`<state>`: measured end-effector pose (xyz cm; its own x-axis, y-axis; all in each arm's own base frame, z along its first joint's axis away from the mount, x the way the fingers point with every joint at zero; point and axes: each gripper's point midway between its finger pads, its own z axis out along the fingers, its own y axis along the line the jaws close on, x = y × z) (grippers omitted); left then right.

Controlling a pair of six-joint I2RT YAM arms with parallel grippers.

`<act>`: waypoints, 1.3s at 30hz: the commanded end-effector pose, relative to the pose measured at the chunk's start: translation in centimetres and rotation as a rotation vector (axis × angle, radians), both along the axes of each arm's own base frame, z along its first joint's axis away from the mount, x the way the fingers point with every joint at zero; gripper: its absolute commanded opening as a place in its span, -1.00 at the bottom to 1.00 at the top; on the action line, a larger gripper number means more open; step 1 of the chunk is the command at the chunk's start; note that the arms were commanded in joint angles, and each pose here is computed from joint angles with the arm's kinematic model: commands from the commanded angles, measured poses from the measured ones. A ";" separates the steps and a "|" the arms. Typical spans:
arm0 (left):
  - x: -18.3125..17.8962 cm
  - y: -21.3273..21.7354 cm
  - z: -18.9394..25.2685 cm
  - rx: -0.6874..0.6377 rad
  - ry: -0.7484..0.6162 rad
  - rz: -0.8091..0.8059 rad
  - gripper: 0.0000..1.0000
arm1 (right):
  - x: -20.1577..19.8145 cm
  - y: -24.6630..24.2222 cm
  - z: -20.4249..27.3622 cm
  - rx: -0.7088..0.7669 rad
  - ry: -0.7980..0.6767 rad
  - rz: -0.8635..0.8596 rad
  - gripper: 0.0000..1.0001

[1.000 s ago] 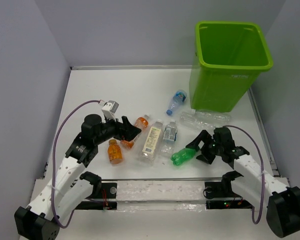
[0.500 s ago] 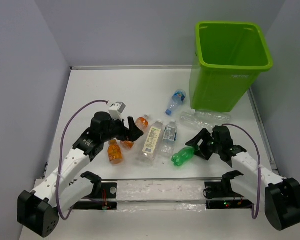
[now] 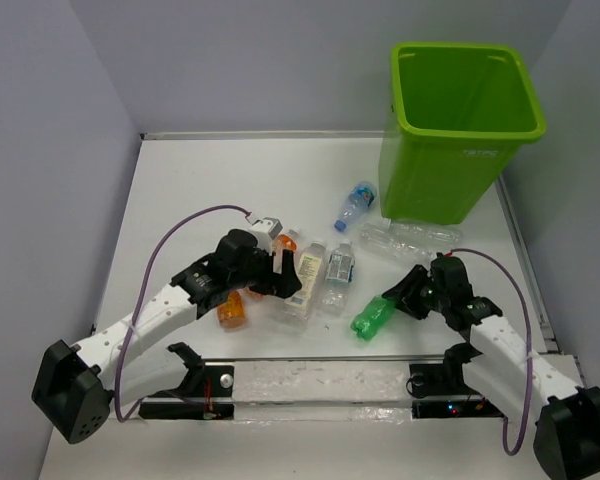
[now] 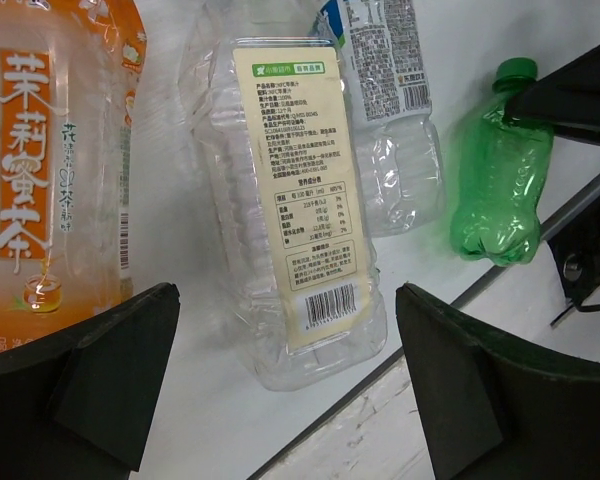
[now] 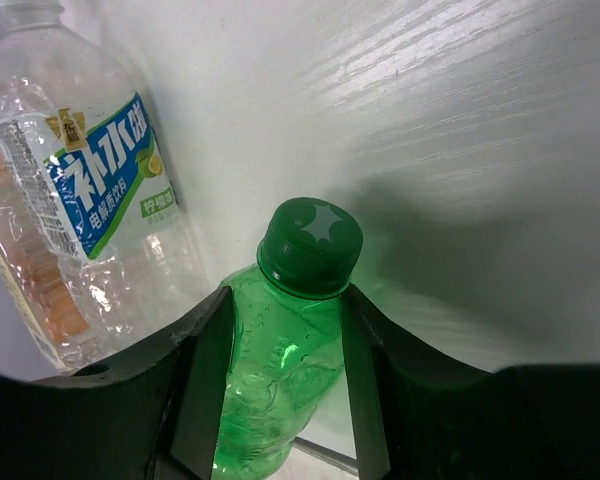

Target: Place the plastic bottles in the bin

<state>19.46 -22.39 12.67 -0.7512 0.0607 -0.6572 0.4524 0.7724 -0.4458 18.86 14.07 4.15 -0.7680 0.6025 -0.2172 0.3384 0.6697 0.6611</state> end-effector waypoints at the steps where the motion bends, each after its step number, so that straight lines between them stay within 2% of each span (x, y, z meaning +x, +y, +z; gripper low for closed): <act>1: 1.2 -0.3 1.6 0.058 -0.075 0.045 0.98 | 0.3 -1.2 2.8 -0.077 -0.105 0.008 -0.58; 4: 1.1 -1.0 1.5 0.106 -0.081 0.040 0.98 | 0.4 -1.7 6.4 -0.097 -0.196 0.011 -0.72; 9: 1.7 -2.2 0.7 0.194 -0.089 0.057 0.98 | 1.8 -0.8 16.0 -0.030 -0.434 0.038 -0.77; 10: 1.9 -2.2 0.5 0.213 -0.092 0.074 0.98 | 2.6 -0.5 20.0 0.004 -0.538 0.038 -0.78; 13: 1.6 -3.5 -0.1 0.242 -0.084 0.058 0.98 | 3.7 0.0 25.9 0.032 -0.703 0.048 -0.79; 14: 1.7 -3.6 -0.2 0.252 -0.086 0.068 0.98 | 4.1 0.0 30.1 0.046 -0.813 0.040 -0.81; 16: 1.9 -4.0 -0.8 0.295 -0.090 0.080 0.98 | 5.5 0.1 33.1 0.004 -0.889 0.051 -0.83; 20: 2.0 -4.1 -2.1 0.354 -0.079 0.110 0.98 | 6.0 -0.5 44.8 -0.030 -1.193 0.034 -0.83; 23: 2.3 -3.7 -3.2 0.422 -0.084 0.146 0.98 | 8.1 -1.4 50.6 -0.135 -1.340 -0.023 -0.83; 24: 2.3 -3.6 -3.5 0.432 -0.075 0.148 0.98 | 7.4 -2.3 52.7 -0.165 -1.395 -0.057 -0.83; 26: 2.3 -3.4 -4.1 0.464 -0.060 0.159 0.98 | 10.1 -2.7 53.8 -0.240 -1.395 -0.101 -0.83; 27: 2.3 -3.3 -4.9 0.489 -0.050 0.157 0.98 | 10.7 -4.9 55.6 -0.327 -1.414 -0.216 -0.83; 29: 2.2 -3.2 -5.8 0.517 -0.040 0.153 0.98 | 13.5 -6.2 55.9 -0.432 -1.408 -0.303 -0.83; 32: 2.4 -2.9 -6.2 0.528 -0.044 0.171 0.94 | 15.4 -9.1 58.1 -0.546 -1.403 -0.471 -0.83; 33: 2.4 -2.7 -6.1 0.525 -0.049 0.178 0.90 | 17.9 -9.9 57.1 -0.640 -1.355 -0.503 -0.83; 35: 2.5 -2.5 -5.7 0.521 -0.063 0.189 0.73 | 18.8 -11.5 58.8 -0.712 -1.357 -0.576 -0.84; 36: 2.5 -2.4 -5.4 0.511 -0.069 0.195 0.65 | 21.2 -12.2 57.6 -0.795 -1.311 -0.581 -0.84; 37: 2.5 -2.2 -5.4 0.514 -0.072 0.197 0.41 | 22.0 -13.3 57.2 -0.857 -1.275 -0.615 -0.84; 39: 2.5 -2.1 -4.8 0.501 -0.082 0.205 0.26 | 23.4 -14.8 56.9 -0.929 -1.240 -0.651 -0.84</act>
